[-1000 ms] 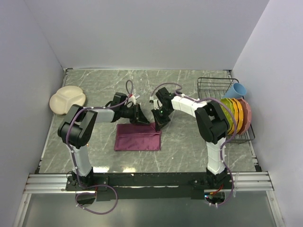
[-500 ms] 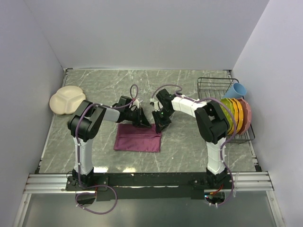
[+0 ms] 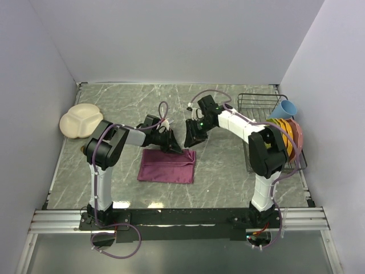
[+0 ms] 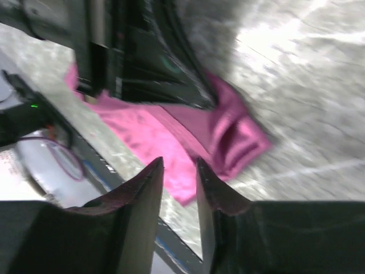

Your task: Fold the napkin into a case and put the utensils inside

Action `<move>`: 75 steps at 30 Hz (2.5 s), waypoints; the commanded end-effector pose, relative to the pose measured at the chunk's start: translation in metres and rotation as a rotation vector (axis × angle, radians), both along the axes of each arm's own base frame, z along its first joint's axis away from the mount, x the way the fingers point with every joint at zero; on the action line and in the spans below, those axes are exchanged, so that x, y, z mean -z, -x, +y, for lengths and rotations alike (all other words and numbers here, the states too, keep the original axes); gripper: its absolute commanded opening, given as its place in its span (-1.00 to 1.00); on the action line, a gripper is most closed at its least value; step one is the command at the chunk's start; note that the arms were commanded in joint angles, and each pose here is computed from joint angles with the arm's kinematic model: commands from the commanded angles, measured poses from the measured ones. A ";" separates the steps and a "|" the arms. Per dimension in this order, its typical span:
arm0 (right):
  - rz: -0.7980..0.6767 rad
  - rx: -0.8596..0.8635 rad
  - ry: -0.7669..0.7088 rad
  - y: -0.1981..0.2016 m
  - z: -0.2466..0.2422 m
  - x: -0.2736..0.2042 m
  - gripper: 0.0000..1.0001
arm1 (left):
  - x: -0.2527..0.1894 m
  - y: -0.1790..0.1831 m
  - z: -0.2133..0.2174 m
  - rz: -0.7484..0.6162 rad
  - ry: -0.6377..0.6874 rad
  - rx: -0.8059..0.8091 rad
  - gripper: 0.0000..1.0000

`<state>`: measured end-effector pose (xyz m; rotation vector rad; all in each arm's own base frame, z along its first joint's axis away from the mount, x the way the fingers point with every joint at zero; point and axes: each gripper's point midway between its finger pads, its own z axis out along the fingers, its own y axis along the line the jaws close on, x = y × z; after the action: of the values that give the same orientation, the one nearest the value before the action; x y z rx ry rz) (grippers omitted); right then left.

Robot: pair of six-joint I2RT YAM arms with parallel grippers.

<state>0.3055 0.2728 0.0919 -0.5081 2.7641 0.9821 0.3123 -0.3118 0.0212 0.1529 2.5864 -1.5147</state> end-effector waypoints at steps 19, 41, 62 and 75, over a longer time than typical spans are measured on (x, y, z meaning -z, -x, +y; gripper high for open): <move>0.227 0.108 0.205 0.029 -0.030 0.114 -0.53 | -0.022 0.009 0.015 -0.025 0.136 0.072 -0.08; 0.085 0.051 0.256 0.000 -0.033 0.104 -0.56 | -0.073 -0.013 0.196 -0.618 -0.330 0.043 -0.03; 0.043 -0.003 0.259 0.008 -0.026 0.103 -0.55 | -0.004 0.130 0.063 -1.401 -0.719 0.779 -0.05; 0.040 -0.026 0.261 0.005 -0.025 0.105 -0.56 | -0.011 0.126 0.048 -1.323 -0.658 0.834 -0.99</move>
<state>0.2813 0.2679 0.0177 -0.4881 2.9682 0.9038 0.1882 -0.2602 0.0229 1.7131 1.6491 -0.1296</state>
